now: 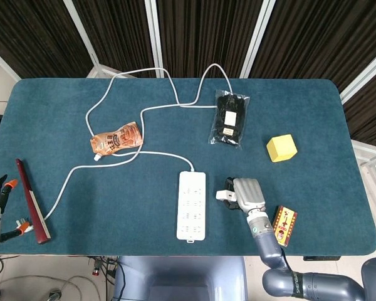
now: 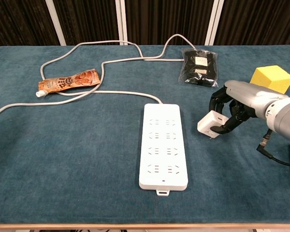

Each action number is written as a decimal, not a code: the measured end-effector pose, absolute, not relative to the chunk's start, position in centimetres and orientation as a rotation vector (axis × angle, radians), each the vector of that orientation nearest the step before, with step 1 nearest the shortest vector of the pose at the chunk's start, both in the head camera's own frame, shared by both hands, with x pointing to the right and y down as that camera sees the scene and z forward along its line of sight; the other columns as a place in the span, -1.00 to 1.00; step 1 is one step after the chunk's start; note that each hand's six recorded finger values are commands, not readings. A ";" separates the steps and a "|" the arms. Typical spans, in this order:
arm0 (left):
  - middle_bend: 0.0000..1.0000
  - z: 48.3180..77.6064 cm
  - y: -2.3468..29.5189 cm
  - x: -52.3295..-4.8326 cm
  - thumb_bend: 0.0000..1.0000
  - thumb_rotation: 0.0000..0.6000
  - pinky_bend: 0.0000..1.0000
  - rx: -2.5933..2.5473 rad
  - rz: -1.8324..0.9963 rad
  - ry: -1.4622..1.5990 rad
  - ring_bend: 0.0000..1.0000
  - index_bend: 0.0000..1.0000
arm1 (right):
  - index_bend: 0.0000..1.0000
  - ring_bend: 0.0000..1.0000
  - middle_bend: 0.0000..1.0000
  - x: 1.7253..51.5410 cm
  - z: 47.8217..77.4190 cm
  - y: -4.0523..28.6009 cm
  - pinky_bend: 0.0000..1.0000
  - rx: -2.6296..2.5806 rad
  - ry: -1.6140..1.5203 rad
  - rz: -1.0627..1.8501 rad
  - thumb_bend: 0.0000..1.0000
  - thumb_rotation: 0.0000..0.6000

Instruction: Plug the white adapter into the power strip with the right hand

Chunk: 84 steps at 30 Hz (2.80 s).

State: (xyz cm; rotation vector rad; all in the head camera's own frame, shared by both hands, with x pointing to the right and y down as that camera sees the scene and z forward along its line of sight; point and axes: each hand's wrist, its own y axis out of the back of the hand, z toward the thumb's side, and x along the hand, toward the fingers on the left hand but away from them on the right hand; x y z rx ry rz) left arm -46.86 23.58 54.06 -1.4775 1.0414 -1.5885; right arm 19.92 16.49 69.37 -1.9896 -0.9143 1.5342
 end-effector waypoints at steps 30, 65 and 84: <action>-1.00 54.3 23.6 -47.0 -0.80 1.00 -1.00 -1.475 -1.609 1.033 -1.00 -0.76 | 0.57 0.98 0.51 16.6 67.4 12.3 1.00 -1.836 -0.629 1.540 0.41 1.00; -1.00 54.2 23.6 -47.2 -0.80 1.00 -1.00 -1.469 -1.612 1.042 -1.00 -0.76 | 0.63 0.98 0.51 10.6 65.0 9.2 1.00 -1.902 -0.468 1.671 0.40 1.00; -1.00 54.2 23.5 -47.2 -0.80 1.00 -1.00 -1.475 -1.610 1.045 -1.00 -0.76 | 0.63 0.98 0.51 8.4 65.6 9.9 1.00 -1.888 -0.507 1.682 0.41 1.00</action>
